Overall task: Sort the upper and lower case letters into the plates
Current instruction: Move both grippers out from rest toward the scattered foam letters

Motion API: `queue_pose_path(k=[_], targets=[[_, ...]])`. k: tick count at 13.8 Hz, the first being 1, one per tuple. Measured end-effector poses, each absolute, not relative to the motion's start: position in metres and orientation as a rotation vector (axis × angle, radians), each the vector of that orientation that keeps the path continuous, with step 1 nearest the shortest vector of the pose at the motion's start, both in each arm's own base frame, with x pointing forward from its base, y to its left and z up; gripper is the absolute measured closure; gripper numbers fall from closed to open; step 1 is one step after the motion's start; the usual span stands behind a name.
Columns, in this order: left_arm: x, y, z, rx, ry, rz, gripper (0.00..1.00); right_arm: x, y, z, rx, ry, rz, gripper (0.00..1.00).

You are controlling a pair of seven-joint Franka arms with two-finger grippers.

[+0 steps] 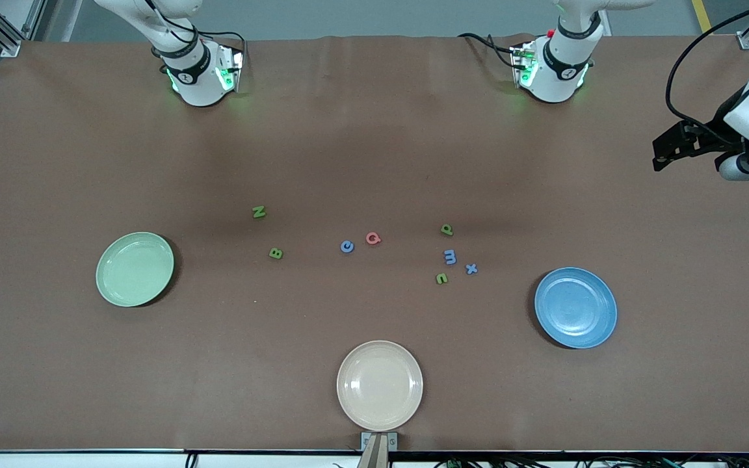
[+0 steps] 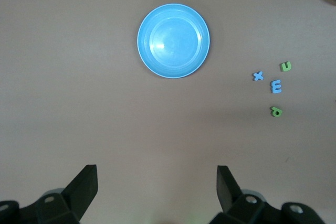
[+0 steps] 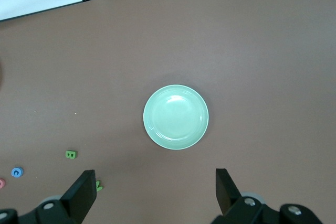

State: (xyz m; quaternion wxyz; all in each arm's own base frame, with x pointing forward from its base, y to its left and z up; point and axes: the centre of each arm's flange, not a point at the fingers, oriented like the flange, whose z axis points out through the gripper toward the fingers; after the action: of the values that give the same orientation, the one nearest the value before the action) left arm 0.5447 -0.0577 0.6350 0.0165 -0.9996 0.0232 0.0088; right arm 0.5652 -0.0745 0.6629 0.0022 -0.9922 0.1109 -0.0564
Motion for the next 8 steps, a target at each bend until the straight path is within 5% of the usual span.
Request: queue_pose_path(k=[8], targets=[[0.556, -0.064, 0.623, -3.121, -0.042, 0.058, 0.00, 0.565, -0.075, 0.663, -3.113, 0.348, -0.178, 0.00]])
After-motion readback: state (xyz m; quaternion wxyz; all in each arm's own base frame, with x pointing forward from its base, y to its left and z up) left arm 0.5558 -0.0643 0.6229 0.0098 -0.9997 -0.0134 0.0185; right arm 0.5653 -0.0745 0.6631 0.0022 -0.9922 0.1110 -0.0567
